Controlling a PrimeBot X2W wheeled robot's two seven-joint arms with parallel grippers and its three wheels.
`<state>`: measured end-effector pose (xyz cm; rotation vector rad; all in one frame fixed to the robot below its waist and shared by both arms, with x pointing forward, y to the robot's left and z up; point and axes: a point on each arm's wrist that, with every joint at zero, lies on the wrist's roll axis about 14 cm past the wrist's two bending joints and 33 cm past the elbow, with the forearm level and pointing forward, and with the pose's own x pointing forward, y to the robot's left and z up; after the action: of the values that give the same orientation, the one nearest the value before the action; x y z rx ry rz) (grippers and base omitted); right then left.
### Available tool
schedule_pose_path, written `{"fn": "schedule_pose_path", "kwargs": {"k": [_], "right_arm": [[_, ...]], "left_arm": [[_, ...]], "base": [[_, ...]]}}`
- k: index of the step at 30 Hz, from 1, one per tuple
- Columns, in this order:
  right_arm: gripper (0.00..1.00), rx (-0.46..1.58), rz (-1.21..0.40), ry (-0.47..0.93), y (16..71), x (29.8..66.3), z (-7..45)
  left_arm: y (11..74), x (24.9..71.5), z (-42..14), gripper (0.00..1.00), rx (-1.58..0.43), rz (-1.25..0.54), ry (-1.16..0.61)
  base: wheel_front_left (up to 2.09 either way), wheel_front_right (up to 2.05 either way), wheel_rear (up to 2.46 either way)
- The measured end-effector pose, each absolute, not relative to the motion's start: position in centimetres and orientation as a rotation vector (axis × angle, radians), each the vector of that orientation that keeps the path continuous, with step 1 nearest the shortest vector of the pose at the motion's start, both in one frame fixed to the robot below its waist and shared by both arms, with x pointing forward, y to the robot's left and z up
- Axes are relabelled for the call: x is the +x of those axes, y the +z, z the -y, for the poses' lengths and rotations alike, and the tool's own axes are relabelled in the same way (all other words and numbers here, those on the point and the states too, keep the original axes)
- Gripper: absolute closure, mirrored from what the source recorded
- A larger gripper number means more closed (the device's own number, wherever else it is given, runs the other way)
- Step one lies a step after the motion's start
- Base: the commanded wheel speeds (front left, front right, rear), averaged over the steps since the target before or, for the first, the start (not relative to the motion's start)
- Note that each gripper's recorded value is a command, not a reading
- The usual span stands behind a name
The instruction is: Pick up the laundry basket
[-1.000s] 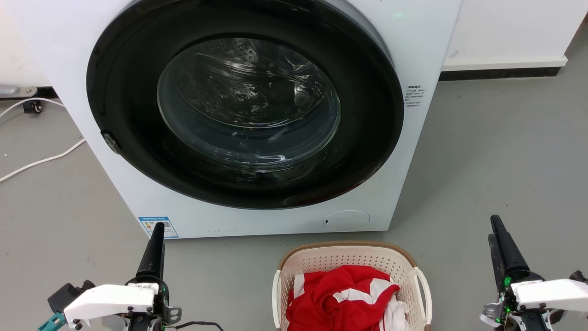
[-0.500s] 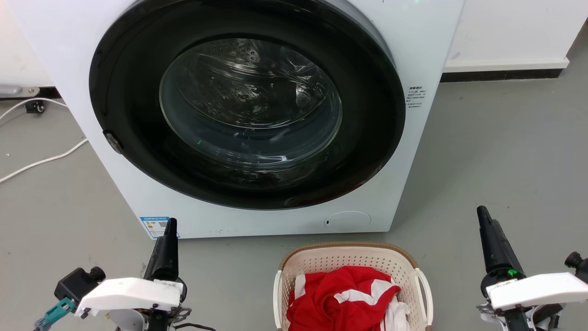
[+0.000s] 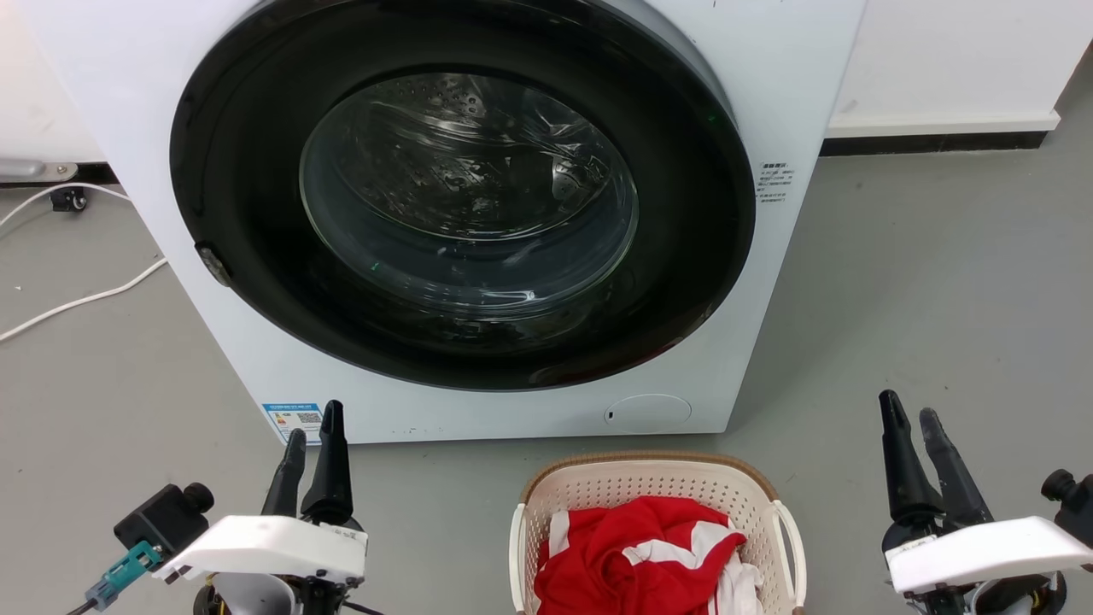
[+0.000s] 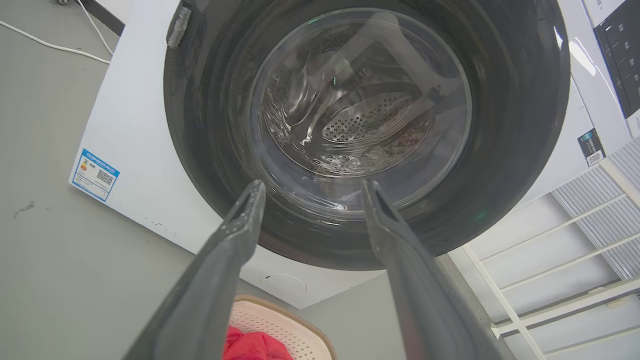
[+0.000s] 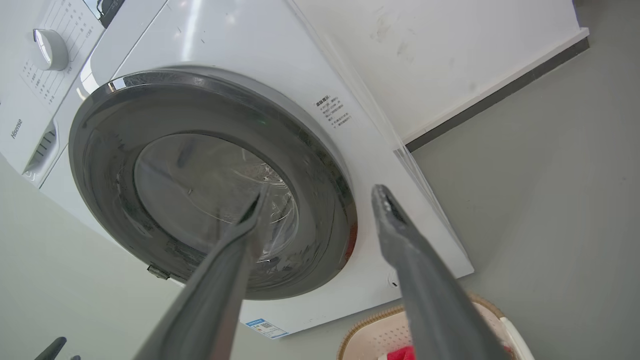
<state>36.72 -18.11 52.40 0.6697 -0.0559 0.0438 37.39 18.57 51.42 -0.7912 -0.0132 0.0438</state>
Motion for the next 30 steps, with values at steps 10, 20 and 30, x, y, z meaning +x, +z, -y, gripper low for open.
{"fn": "schedule_pose_path", "kwargs": {"k": [10, 20, 30], "right_arm": [[0.0, 0.558, 0.101, 0.053, 53.5, 36.6, 18.1], [0.0, 0.442, 0.147, 0.067, 54.6, 36.4, 17.8], [0.0, 0.337, 0.193, 0.084, 55.7, 36.2, 17.5]], "left_arm": [[52.3, 37.3, -18.0, 0.0, -0.658, 0.047, 0.021], [53.1, 37.1, -17.7, 0.0, -0.531, 0.085, 0.006], [53.4, 36.9, -17.4, 0.0, -0.43, 0.107, -0.003]], "base": [[0.0, 0.0, 0.0], [0.0, 0.0, 0.0], [0.0, 0.0, 0.0]]}}
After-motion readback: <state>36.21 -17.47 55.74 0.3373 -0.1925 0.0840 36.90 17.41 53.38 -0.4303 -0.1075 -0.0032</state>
